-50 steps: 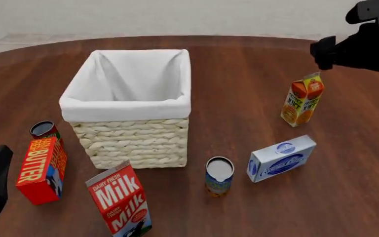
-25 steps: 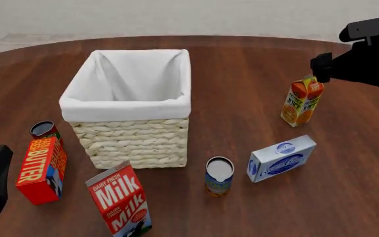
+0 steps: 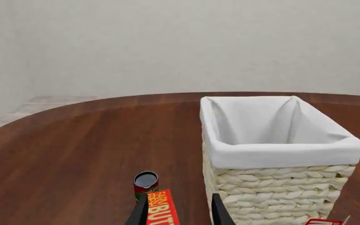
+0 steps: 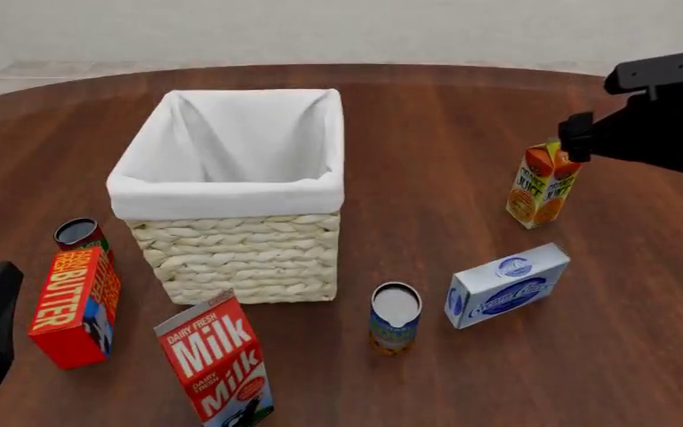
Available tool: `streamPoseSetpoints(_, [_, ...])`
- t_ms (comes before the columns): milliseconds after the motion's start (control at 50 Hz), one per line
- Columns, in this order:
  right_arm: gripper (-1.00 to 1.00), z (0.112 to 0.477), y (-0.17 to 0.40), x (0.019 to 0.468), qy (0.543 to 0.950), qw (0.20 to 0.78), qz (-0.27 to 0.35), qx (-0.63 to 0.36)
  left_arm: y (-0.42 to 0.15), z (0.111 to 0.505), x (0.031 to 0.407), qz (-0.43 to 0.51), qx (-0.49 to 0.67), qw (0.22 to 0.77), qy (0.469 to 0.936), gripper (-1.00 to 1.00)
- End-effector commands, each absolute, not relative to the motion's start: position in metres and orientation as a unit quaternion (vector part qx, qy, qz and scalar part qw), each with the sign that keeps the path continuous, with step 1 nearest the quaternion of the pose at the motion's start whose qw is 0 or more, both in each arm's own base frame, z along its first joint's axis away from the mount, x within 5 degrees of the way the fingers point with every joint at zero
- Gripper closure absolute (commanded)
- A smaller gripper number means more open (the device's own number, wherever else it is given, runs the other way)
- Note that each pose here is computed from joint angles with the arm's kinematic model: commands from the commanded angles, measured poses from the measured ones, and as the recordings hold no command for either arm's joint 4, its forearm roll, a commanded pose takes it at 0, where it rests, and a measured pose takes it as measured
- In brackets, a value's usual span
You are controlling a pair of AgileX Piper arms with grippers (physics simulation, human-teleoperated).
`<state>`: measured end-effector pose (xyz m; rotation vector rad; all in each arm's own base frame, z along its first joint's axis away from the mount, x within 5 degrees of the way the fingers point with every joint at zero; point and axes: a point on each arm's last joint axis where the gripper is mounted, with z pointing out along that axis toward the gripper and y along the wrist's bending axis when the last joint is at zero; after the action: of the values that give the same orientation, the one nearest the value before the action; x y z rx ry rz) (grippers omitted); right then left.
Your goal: Pick up the orange juice, and put it in the basket.
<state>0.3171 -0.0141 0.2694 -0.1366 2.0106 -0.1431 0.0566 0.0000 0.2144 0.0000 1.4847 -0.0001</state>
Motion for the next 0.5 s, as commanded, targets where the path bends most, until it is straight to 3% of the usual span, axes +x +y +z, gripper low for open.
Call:
streamPoseSetpoints(20, [-1.0, 0.261, -0.015, 0.327, 0.848, 0.524, -0.059, -0.057, 0.0, 0.214, 0.057, 0.0, 0.0, 0.737, 0.676, -1.0])
streamPoseSetpoints(500, [-1.0, 0.241, -0.016, 0.354, 0.854, 0.513, -0.061, -0.061, 0.0, 0.214, 0.057, 0.0, 0.0, 0.737, 0.676, -1.0])
